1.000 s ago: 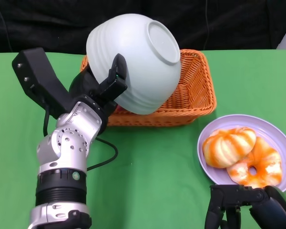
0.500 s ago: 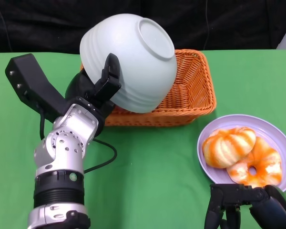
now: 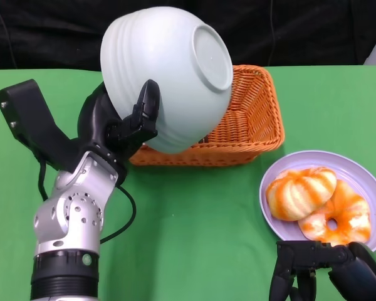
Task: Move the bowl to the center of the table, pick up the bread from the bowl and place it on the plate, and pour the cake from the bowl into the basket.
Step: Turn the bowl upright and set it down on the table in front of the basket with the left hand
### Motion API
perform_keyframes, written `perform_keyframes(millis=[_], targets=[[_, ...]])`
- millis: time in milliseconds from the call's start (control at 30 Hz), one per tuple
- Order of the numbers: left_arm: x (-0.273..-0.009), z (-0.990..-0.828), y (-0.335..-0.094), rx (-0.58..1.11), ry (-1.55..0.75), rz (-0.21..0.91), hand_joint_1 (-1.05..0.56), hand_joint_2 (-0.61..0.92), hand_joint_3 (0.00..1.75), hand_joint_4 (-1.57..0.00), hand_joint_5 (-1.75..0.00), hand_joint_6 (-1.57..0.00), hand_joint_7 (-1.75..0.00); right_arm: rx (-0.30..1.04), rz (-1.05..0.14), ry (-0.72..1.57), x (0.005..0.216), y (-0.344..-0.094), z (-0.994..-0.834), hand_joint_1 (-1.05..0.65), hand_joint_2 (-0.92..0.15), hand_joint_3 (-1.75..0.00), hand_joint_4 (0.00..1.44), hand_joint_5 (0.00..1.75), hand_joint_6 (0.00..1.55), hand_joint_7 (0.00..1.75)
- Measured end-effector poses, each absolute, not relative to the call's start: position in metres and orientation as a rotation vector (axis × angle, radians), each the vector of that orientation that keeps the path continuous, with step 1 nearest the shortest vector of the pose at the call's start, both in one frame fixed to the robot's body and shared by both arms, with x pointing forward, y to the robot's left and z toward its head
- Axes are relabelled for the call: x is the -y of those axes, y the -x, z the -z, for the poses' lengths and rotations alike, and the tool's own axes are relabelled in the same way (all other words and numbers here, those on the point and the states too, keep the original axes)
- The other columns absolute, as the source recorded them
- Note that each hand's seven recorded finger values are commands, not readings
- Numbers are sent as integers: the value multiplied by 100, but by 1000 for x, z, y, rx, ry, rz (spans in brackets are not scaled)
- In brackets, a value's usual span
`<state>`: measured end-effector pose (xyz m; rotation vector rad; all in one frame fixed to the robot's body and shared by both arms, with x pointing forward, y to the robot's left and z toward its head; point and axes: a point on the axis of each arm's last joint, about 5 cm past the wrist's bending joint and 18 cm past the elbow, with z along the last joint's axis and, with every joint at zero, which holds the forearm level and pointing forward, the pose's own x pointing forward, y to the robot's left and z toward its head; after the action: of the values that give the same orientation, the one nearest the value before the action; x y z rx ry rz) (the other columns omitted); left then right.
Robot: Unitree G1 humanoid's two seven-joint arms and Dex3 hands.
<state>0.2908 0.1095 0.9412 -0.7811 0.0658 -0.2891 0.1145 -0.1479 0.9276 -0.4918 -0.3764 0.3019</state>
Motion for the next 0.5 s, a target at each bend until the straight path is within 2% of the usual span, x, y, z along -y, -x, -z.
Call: perform_keyframes(millis=[67, 200, 300, 500], targets=[[-112, -941, -288, -45, 730, 292, -21, 28, 168, -111, -175, -91, -174, 379, -305, 492, 148, -115, -928, 21, -7, -175, 104, 175, 90, 145], [-126, -946, -267, 110, 423, 368, -15, 25, 164, -107, -175, -90, -172, 375, -297, 495, 149, -115, -927, 19, -8, -175, 104, 175, 90, 145], [-137, -942, -257, 206, 249, 397, -14, 24, 164, -105, -175, -92, -165, 394, -293, 496, 149, -116, -928, 18, -8, -175, 104, 175, 91, 145], [-150, -938, -242, 388, -75, 480, -9, 25, 166, -102, -175, -91, -162, 415, -278, 491, 149, -115, -928, 16, -8, -175, 104, 175, 91, 145]])
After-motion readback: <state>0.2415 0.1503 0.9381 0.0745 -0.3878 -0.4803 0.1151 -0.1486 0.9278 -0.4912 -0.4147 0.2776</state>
